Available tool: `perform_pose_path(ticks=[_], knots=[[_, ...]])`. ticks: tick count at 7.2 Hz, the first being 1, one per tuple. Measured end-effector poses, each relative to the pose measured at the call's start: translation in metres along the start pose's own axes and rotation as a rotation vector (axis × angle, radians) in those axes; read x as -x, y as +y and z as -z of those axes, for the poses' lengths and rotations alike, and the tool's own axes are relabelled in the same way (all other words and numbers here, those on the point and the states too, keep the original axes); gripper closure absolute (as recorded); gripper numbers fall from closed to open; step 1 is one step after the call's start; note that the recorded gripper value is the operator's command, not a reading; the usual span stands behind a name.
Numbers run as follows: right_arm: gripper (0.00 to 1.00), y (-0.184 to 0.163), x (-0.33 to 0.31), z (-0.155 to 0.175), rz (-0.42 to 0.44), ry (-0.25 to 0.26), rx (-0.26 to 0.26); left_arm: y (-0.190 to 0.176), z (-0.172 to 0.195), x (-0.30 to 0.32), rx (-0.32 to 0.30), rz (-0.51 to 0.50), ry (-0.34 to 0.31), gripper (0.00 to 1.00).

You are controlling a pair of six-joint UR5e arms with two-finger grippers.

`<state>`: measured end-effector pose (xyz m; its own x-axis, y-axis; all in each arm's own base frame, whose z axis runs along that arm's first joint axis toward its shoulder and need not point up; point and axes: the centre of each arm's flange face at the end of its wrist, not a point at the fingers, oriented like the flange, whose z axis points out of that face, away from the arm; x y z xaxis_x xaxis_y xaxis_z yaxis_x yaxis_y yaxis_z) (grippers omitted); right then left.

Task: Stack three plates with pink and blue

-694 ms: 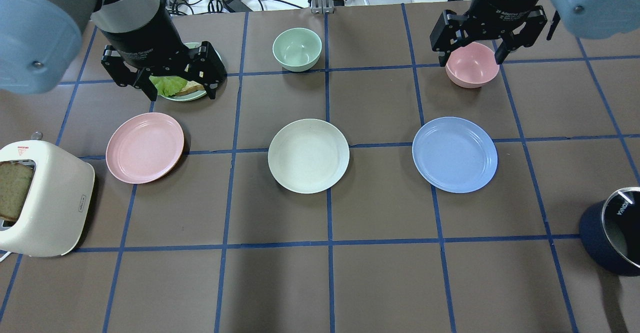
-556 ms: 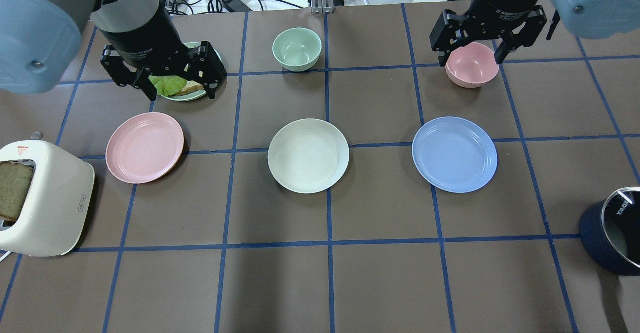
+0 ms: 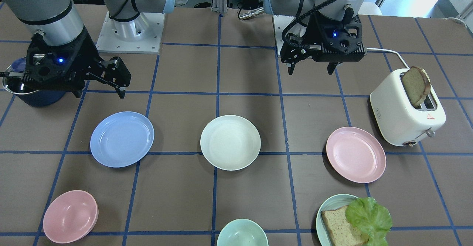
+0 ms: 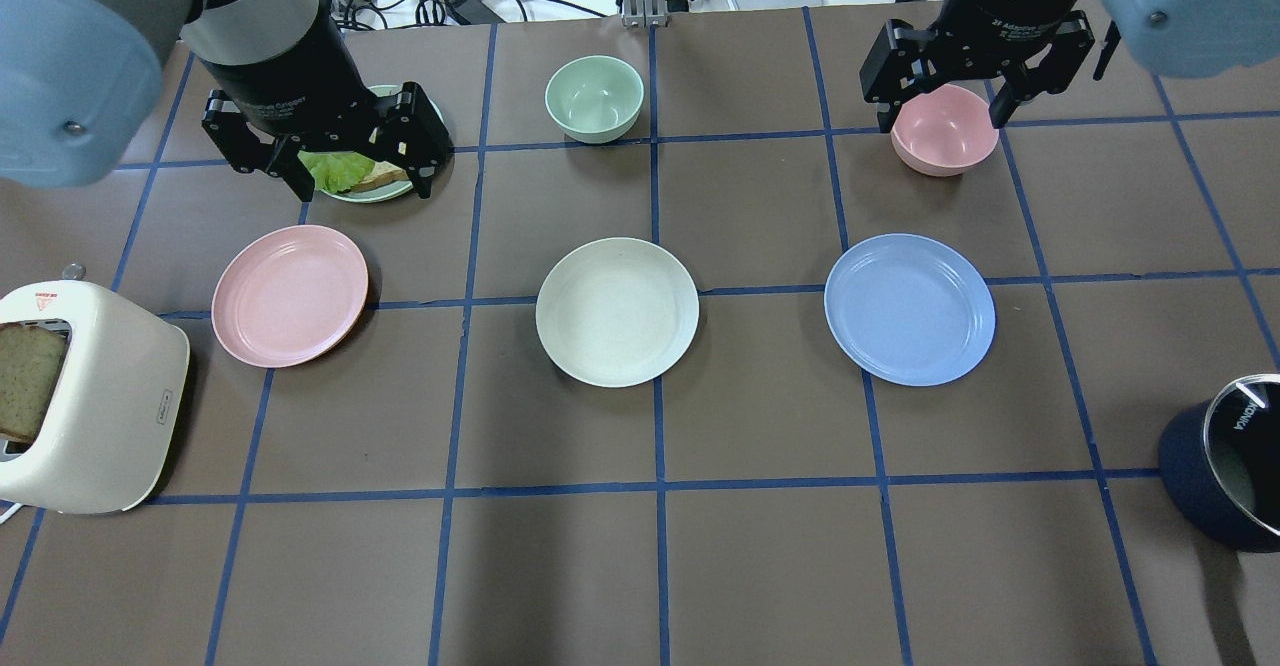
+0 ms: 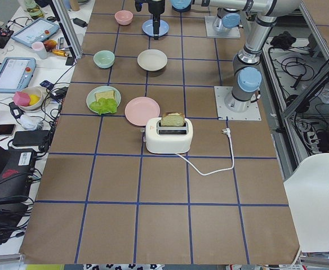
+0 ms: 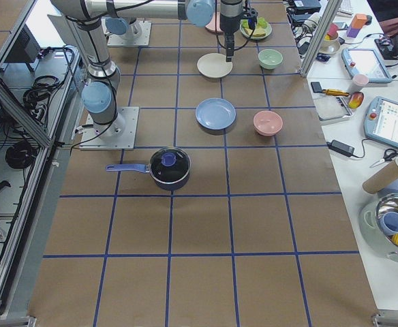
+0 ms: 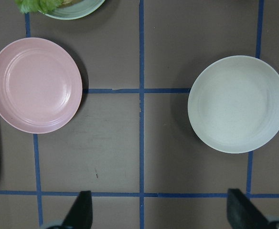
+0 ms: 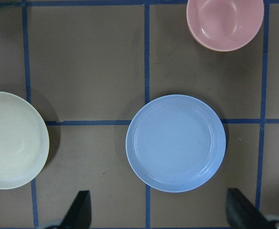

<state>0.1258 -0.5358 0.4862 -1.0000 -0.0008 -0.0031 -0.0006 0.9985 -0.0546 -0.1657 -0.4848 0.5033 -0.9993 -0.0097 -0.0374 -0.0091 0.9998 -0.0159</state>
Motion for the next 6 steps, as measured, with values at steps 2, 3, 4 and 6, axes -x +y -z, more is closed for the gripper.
perform_pose_path(ticks=[2,3,4,6], knots=[[0.00,-0.001,-0.008,-0.002,-0.012,0.001,0.010,-0.001,0.000,0.001,0.000,0.001,0.003,0.00],[0.00,-0.003,-0.026,-0.006,-0.029,0.000,0.022,-0.002,-0.001,0.002,0.002,-0.001,0.006,0.00],[0.00,-0.005,-0.052,-0.016,-0.038,-0.003,0.041,-0.003,-0.002,0.002,0.004,-0.002,0.009,0.00],[0.00,0.003,-0.113,-0.070,-0.085,-0.023,0.095,-0.013,-0.018,0.007,0.013,0.009,0.008,0.00]])
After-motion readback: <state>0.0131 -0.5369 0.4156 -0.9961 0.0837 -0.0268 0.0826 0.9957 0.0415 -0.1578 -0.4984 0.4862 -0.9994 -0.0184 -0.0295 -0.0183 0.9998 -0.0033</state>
